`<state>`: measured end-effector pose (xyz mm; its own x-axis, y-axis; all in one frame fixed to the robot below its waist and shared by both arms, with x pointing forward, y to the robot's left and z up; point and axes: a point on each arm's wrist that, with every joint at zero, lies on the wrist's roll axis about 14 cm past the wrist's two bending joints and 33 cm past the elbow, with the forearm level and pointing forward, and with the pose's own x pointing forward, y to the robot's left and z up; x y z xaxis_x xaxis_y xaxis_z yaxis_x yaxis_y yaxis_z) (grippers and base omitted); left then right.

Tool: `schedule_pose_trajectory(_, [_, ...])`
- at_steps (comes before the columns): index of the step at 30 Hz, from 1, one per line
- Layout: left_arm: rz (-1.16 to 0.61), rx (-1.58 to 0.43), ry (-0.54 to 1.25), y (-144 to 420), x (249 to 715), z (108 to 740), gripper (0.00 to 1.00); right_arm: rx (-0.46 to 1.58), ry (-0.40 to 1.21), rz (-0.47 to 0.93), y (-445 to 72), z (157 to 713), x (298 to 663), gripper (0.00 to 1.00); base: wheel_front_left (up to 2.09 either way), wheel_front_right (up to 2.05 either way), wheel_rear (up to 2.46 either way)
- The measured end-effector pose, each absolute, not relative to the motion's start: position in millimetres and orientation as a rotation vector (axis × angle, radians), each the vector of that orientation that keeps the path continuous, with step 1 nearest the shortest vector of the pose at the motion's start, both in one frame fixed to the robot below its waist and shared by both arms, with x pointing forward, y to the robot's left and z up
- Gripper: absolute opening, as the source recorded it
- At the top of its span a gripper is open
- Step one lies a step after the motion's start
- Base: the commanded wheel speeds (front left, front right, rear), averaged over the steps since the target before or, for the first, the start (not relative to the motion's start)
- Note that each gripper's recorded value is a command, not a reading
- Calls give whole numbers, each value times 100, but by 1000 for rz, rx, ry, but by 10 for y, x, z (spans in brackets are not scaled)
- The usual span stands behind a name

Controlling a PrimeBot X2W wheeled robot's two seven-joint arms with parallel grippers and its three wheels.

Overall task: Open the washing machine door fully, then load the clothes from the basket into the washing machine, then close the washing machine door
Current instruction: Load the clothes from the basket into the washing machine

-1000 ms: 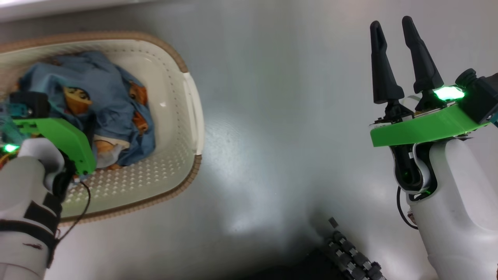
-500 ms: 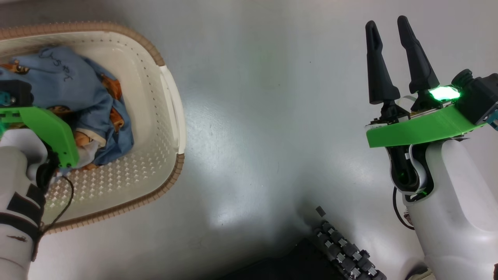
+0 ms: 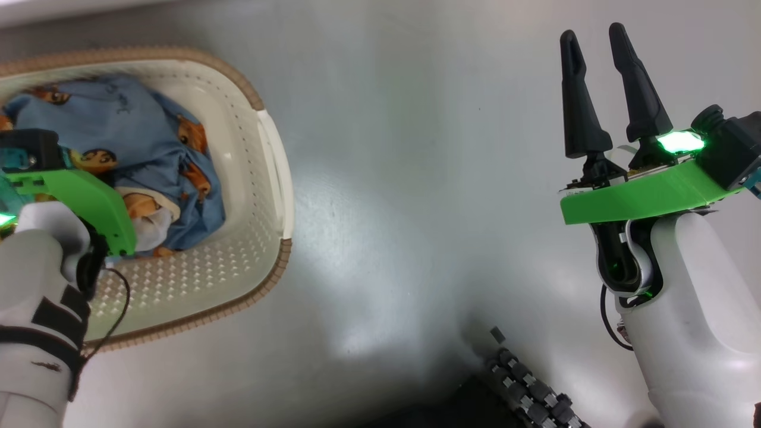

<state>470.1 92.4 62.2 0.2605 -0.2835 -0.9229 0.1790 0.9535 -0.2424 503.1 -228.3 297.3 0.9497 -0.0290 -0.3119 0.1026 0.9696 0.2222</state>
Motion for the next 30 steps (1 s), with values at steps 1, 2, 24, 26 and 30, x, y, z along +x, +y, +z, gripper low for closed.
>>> schedule_pose_trajectory(1, [-308,-108,1255,917,4722,662,0,241,304,-66,-2275,3005,5042,100,0,0,0])
schedule_pose_trajectory(2, [-304,-118,1241,911,4731,700,0,243,297,-64,-2268,3038,5054,100,0,0,0])
schedule_pose_trajectory(24, [-361,-304,859,618,4706,2147,0,244,135,-29,-2274,4012,4956,100,0,0,0])
schedule_pose_trajectory(26, [-367,-311,819,623,4703,2299,0,243,130,-26,-2273,4072,4904,100,0,0,0])
schedule_pose_trajectory(30, [-358,-336,739,668,4719,2600,0,244,101,-13,-2256,4247,4843,100,0,0,0])
